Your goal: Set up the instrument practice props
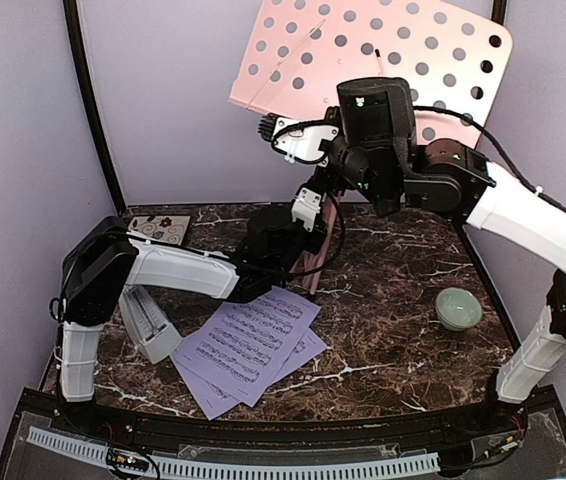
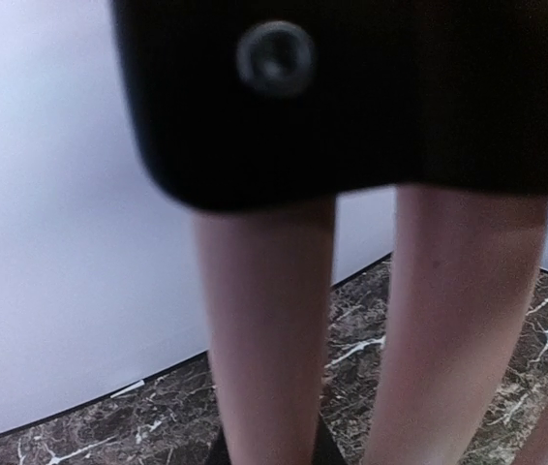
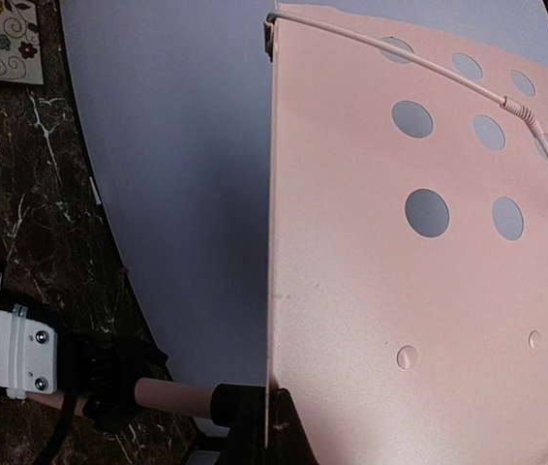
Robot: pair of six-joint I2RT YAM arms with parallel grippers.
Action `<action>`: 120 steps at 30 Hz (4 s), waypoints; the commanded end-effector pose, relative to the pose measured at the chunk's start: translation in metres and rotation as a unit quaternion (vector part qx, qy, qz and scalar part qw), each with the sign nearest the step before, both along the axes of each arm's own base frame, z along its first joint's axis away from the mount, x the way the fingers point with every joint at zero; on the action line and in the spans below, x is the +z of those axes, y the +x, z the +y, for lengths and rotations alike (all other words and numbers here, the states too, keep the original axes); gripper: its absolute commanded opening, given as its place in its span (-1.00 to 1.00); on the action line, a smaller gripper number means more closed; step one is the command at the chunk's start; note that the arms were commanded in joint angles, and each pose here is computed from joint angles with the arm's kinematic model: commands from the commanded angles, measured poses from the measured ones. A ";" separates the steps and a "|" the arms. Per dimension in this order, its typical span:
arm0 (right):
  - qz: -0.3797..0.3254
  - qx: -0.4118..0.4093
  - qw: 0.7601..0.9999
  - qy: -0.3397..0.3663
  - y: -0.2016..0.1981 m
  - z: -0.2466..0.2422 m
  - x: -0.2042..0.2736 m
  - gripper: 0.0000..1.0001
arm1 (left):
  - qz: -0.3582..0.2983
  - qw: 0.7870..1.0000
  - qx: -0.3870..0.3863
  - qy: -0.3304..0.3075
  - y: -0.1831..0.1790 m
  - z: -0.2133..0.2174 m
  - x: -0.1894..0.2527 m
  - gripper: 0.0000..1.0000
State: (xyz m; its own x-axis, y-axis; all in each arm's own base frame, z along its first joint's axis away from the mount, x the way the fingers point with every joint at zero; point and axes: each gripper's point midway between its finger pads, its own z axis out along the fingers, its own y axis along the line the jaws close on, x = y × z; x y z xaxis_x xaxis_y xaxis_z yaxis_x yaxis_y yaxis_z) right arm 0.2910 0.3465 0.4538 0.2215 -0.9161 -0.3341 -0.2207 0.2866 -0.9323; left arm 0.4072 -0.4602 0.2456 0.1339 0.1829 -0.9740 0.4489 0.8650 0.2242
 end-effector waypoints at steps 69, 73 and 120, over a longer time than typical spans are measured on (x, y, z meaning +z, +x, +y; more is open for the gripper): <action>0.266 0.148 0.825 0.476 0.024 -0.078 -0.177 0.13 | 0.021 0.995 -0.066 -0.078 0.009 0.032 0.007 -1.00; 0.275 0.155 0.824 0.470 0.047 -0.059 -0.182 0.08 | 0.024 0.994 -0.068 -0.080 0.008 0.031 0.007 -1.00; 0.260 0.092 0.868 0.413 0.125 -0.029 -0.215 -1.00 | 0.019 0.997 -0.060 -0.048 0.017 0.033 0.006 -1.00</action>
